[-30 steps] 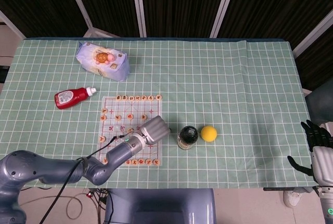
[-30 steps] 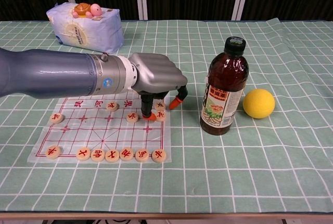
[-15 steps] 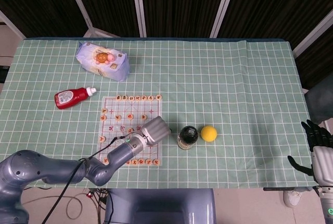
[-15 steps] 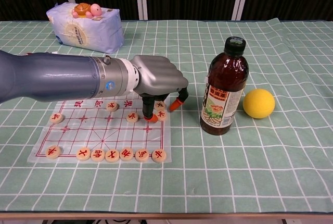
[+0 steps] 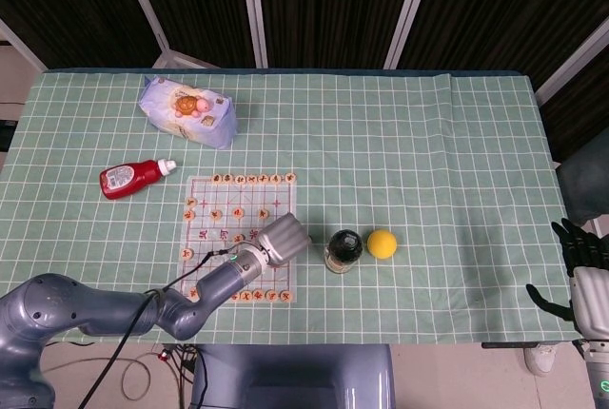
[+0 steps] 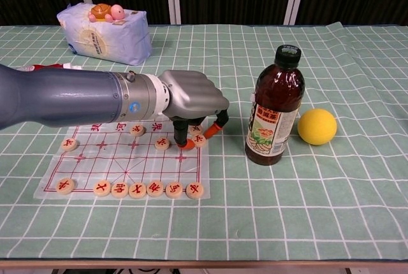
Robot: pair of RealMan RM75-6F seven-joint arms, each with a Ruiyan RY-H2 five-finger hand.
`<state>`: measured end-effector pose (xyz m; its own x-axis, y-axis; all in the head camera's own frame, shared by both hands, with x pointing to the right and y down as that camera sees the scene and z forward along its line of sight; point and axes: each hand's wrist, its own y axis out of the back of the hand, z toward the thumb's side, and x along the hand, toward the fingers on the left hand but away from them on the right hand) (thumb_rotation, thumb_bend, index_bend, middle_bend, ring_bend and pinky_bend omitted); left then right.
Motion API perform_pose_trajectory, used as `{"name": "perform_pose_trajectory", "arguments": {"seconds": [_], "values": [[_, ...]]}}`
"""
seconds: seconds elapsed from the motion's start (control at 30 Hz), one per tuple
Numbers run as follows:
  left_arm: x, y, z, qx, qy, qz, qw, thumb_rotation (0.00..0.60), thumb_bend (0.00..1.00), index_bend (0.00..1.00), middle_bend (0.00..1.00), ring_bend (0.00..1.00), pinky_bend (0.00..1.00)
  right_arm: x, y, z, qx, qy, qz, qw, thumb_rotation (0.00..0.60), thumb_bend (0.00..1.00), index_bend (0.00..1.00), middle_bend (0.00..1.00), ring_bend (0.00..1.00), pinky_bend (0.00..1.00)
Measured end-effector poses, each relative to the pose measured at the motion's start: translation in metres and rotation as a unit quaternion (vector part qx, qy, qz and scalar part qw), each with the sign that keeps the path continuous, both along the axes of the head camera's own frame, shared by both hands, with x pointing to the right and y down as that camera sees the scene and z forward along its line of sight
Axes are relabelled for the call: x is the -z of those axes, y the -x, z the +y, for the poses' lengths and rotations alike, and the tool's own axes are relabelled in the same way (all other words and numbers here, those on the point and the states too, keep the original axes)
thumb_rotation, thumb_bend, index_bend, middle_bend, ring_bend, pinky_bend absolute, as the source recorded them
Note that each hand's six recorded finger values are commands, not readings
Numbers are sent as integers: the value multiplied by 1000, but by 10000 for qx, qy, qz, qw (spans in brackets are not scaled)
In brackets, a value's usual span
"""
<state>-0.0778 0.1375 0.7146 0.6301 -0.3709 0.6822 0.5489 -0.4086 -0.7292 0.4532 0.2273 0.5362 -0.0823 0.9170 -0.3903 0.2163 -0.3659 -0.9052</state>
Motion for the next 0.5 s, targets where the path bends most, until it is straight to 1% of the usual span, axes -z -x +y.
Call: {"name": "perform_pose_trajectory", "arguments": {"seconds": [0.5], "values": [[11,-4,-5,88,-48,172,9998,600,271,522,1000,1000,1000,0,1,0,25,-23,7,10000,600,270,0,0,0,0]]}}
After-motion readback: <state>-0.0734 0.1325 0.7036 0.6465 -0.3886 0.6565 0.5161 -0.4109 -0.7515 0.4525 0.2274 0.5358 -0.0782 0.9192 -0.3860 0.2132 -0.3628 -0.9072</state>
